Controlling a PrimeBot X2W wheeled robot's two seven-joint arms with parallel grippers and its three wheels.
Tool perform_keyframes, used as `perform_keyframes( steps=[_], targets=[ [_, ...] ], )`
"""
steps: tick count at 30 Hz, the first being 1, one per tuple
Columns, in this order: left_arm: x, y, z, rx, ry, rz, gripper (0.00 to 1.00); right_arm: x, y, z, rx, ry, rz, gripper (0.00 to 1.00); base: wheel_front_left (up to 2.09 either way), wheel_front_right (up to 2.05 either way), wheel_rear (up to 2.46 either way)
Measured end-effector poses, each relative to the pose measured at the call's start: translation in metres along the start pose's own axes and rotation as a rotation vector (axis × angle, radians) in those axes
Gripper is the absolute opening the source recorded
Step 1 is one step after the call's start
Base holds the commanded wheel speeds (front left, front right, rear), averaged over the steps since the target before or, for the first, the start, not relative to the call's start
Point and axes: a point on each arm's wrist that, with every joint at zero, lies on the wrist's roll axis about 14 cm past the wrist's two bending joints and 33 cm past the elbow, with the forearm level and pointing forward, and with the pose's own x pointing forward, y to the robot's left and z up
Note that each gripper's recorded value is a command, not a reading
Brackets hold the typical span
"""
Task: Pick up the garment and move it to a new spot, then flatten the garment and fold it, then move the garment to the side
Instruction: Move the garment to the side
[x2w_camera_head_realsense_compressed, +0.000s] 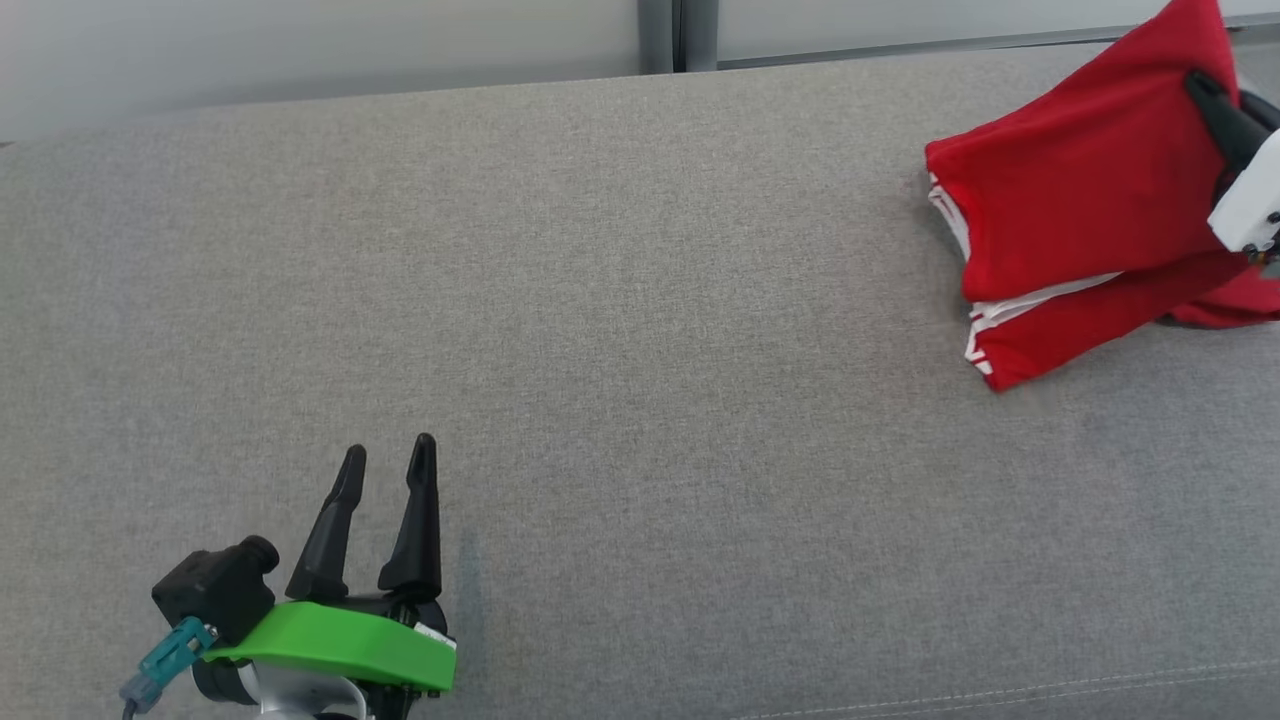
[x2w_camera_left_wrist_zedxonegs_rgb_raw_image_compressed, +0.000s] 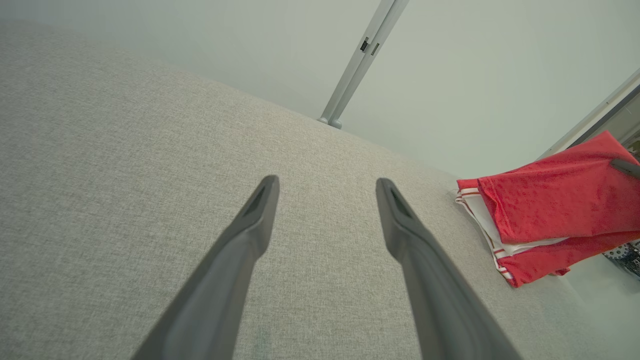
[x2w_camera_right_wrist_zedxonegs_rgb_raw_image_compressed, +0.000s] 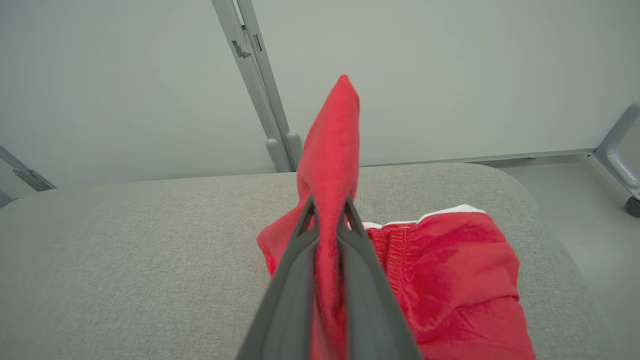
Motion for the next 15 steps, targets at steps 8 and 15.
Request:
perform_keyframes(
  steps=[8, 15],
  targets=[
    [0.002, 0.012, -0.003, 0.004, 0.014, 0.034, 1.0, 0.014, -0.036, 0.01, -0.042, 0.04, -0.098, 0.0, 0.0, 0.0, 0.0],
    [0.007, 0.022, -0.007, 0.02, 0.035, 0.06, 1.0, 0.029, -0.065, 0.004, -0.101, 0.088, -0.18, 0.0, 0.0, 0.0, 0.0]
  ],
)
